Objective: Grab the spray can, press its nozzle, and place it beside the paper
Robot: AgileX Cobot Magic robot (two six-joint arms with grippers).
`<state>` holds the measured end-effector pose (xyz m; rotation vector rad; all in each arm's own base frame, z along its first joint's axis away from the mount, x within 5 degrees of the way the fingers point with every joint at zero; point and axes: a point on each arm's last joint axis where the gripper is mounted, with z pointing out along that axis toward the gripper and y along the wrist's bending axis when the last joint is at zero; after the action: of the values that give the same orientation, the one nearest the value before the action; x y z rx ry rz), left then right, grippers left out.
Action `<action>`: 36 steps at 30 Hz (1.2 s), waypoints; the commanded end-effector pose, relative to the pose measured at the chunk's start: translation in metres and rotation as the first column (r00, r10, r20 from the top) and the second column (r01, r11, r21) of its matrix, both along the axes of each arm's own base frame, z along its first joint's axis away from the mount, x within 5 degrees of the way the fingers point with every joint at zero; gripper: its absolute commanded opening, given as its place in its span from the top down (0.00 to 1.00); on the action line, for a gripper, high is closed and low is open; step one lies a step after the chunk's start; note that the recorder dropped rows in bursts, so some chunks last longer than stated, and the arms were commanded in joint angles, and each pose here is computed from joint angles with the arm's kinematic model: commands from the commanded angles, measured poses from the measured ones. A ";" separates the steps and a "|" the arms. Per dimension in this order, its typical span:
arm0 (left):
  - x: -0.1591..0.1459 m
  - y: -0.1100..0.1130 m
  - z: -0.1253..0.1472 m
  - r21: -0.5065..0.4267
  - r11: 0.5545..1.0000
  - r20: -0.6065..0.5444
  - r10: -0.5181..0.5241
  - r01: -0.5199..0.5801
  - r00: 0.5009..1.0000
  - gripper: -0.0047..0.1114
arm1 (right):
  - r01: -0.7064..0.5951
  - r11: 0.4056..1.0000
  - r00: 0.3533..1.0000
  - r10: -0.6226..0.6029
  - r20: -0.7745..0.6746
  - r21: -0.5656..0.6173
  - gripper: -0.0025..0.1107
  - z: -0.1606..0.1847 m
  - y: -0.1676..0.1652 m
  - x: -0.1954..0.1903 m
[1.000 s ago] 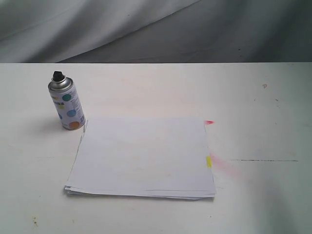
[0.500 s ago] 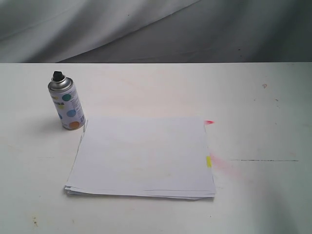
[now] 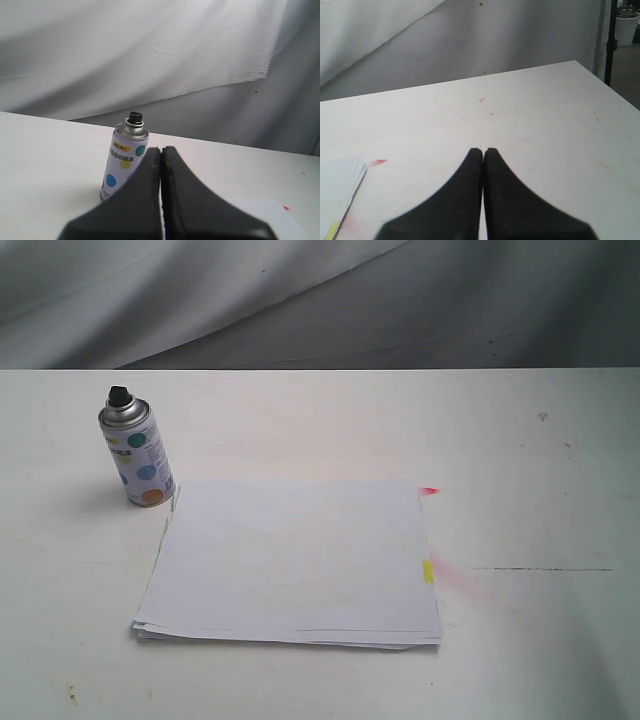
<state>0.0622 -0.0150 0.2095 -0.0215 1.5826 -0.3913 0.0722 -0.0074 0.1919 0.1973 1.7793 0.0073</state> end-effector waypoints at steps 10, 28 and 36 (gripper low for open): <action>0.000 0.000 -0.002 0.012 1.000 -0.008 -0.002 0.002 1.000 0.96 | 0.012 1.000 1.000 -0.012 0.012 0.007 0.98 0.000 -0.001 0.000; -0.002 -0.003 -0.020 0.274 0.958 -0.142 -0.039 0.078 0.989 0.96 | 0.012 1.000 1.000 -0.012 0.012 0.007 0.98 0.000 -0.001 0.000; -0.002 -0.003 -0.020 0.282 0.956 -0.143 -0.040 0.079 0.989 0.96 | 0.012 1.000 1.000 -0.012 0.012 0.007 0.98 0.000 -0.001 0.000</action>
<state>0.0597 -0.0176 0.1917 0.2149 1.7571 -0.2158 0.0722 -0.0074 0.1919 0.2046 1.7785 0.0132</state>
